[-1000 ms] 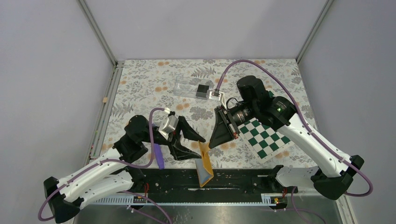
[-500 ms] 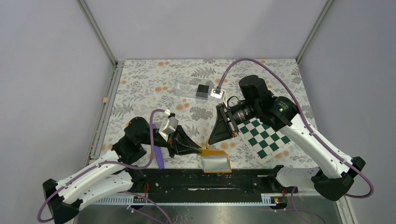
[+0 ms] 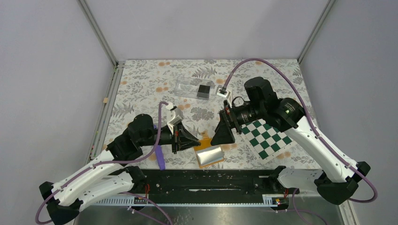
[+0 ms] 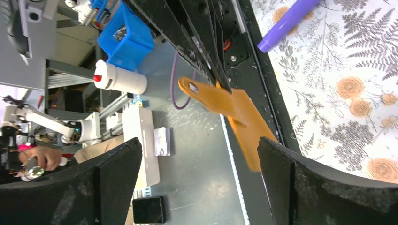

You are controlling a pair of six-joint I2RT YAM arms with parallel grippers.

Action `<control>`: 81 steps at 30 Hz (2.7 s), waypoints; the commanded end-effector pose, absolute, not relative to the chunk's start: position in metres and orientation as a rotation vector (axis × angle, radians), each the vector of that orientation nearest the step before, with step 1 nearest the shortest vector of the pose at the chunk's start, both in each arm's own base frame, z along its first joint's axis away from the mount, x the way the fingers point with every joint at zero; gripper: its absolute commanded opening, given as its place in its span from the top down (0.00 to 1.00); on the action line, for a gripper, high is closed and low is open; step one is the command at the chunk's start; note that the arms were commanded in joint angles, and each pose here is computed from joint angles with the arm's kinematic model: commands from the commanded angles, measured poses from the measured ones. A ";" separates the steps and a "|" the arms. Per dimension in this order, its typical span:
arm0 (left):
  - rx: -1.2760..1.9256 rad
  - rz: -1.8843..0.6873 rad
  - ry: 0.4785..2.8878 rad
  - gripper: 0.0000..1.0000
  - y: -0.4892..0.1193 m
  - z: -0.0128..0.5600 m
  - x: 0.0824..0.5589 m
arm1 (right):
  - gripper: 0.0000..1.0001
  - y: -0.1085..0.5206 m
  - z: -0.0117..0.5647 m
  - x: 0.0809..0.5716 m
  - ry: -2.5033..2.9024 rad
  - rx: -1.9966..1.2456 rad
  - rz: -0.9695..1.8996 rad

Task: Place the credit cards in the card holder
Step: Open the card holder.

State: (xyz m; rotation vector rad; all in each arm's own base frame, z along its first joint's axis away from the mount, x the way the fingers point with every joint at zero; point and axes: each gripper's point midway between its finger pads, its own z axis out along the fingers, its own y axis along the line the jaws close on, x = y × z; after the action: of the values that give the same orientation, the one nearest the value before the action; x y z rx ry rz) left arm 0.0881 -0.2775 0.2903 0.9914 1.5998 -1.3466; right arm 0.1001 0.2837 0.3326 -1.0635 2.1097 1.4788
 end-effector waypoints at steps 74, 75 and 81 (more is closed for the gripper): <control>0.116 -1.207 2.243 0.29 -0.234 0.240 0.139 | 1.00 0.281 0.327 0.164 2.320 -0.421 1.702; 0.120 -1.180 2.253 0.29 -0.231 0.238 0.139 | 1.00 0.281 0.327 0.164 2.316 -0.424 1.698; 0.154 -1.212 2.257 0.30 -0.235 0.237 0.134 | 1.00 0.279 0.323 0.161 2.301 -0.452 1.691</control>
State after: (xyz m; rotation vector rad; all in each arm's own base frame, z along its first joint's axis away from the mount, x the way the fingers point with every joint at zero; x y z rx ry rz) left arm 0.1335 -0.2322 0.2242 0.1215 2.2981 -1.1889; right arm 0.1710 0.2824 0.3094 -0.3773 2.3801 1.6515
